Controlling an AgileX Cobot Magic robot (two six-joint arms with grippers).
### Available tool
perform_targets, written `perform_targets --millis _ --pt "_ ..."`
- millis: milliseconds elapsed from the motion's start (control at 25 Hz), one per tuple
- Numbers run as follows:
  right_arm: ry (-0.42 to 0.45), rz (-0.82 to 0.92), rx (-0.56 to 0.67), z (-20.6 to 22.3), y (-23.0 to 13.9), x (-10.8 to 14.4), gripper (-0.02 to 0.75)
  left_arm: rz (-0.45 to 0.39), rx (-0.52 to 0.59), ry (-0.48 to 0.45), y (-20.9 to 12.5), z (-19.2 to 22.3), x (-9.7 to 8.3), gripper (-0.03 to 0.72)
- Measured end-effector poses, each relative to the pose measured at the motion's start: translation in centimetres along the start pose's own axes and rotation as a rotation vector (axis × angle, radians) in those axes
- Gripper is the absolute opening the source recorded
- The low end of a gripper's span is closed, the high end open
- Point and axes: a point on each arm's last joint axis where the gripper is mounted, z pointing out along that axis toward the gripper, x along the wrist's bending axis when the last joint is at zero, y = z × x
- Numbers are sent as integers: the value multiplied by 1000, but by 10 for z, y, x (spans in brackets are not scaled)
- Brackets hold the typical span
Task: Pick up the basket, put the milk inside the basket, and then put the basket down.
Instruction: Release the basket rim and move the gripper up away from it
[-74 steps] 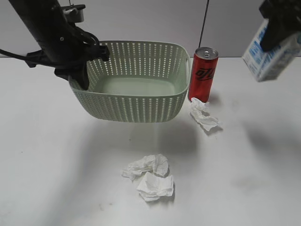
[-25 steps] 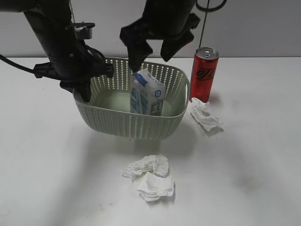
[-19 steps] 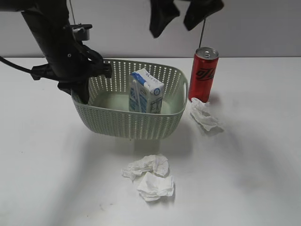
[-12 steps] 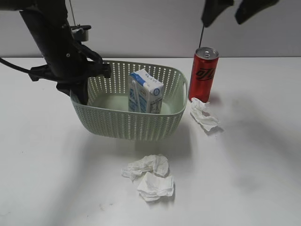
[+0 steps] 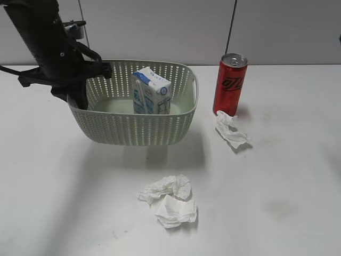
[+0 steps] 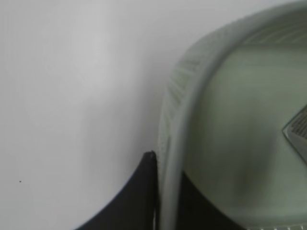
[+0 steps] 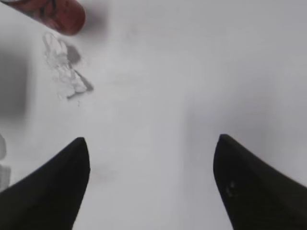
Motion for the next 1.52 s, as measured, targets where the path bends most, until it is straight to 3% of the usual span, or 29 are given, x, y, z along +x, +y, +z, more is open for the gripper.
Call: perform_targets --millis 400,720,1120,1520 --pt "-6 -2 -88 -59 -137 4 594 -14 -73 -26 11 5 1 0" --pt "-11 -3 -290 -69 -224 5 594 -19 -134 -39 23 26 1 0" --pt "-20 -17 -474 -55 -294 4 591 -31 -111 -20 30 65 5 0" --pt "-21 -27 -661 -53 -322 4 591 -44 -127 -30 33 78 6 0"
